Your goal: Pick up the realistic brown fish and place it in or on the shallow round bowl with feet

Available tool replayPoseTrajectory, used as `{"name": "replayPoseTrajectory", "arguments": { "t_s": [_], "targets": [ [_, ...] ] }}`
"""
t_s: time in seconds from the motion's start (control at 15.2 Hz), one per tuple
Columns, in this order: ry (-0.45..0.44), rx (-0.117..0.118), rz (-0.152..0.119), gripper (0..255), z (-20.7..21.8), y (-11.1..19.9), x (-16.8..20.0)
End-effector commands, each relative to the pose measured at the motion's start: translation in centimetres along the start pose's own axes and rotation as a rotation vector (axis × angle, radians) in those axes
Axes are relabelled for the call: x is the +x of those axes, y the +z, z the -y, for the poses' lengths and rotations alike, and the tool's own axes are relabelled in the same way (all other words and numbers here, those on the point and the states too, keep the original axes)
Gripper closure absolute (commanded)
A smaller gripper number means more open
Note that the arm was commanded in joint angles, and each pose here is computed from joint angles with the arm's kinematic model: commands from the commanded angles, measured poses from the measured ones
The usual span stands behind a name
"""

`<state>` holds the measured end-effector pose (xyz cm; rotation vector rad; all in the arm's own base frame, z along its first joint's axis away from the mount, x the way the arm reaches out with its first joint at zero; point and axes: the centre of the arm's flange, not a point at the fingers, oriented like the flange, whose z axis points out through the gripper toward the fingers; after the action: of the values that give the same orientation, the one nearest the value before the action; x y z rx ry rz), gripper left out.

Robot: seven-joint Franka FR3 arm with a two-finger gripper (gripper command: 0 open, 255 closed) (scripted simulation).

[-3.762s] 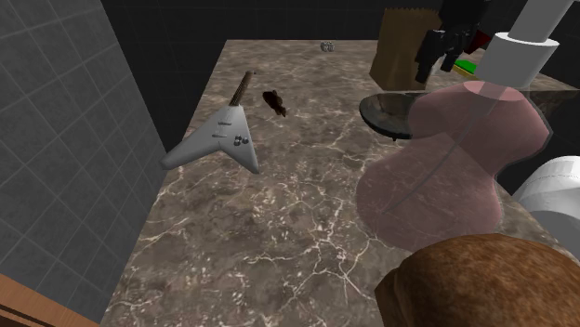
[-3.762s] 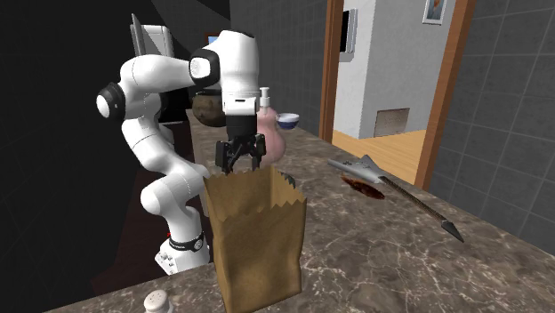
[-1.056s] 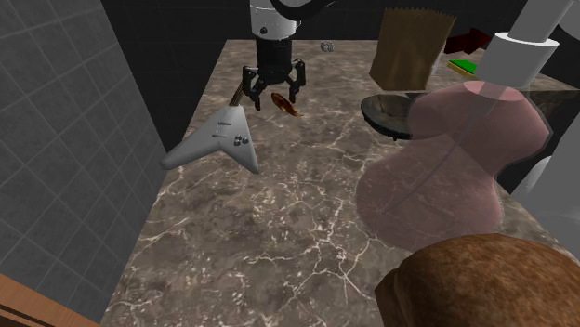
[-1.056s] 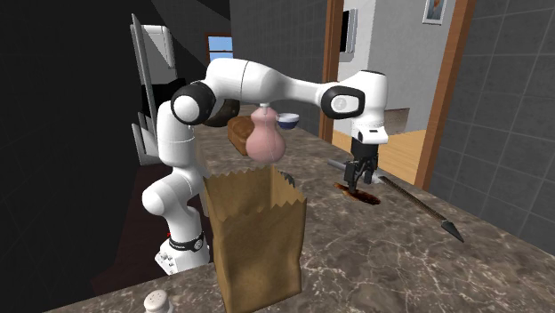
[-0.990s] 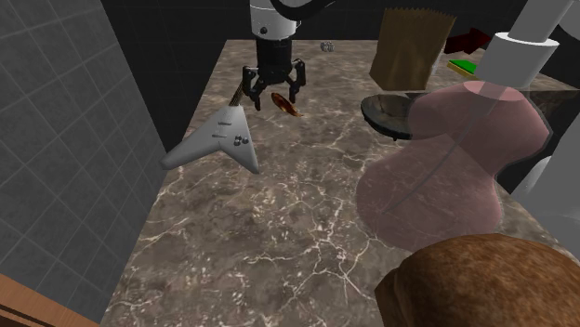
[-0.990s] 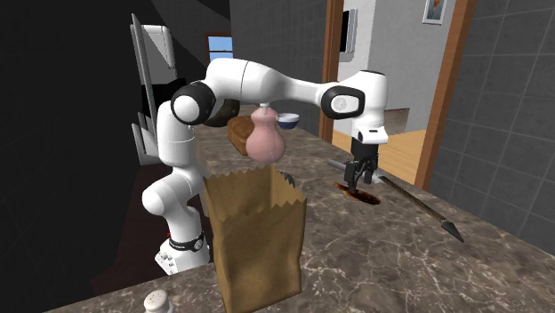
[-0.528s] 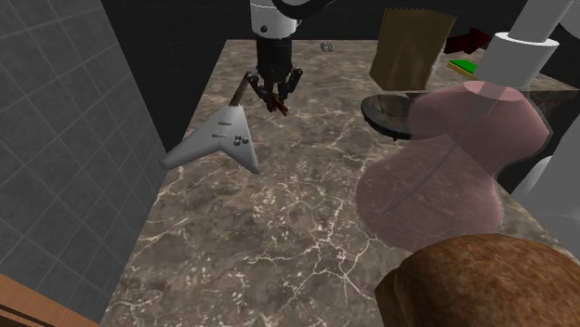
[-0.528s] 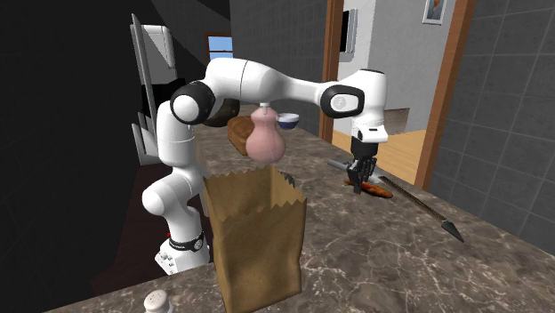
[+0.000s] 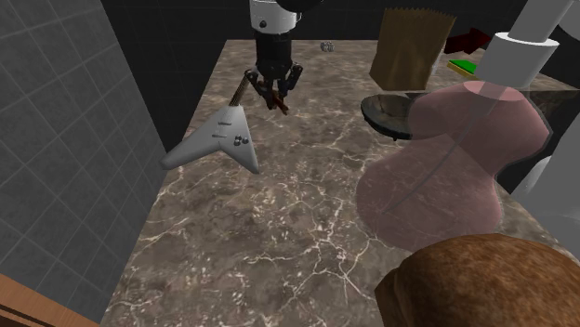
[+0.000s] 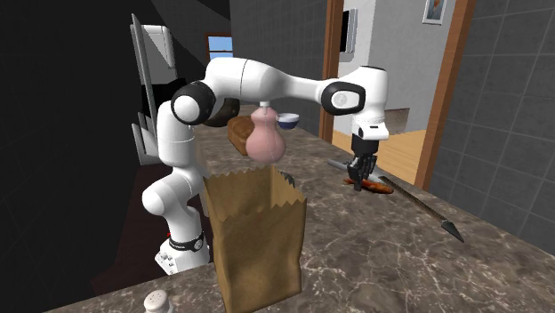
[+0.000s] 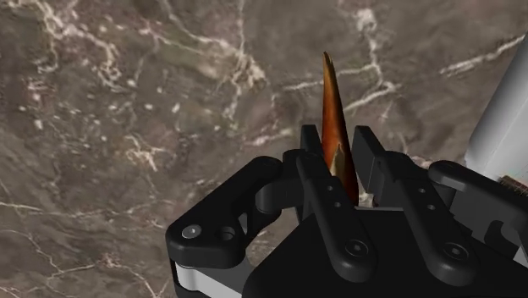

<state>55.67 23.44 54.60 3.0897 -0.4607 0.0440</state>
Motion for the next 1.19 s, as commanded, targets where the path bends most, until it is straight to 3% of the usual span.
{"name": "replayPoseTrajectory", "arguments": {
  "t_s": [0.0,1.12],
  "targets": [
    [0.000,0.000,0.000,255,-0.1,-1.0,0.1],
    [0.000,0.000,0.000,255,-0.2,-10.0,0.3]
  ]
}}
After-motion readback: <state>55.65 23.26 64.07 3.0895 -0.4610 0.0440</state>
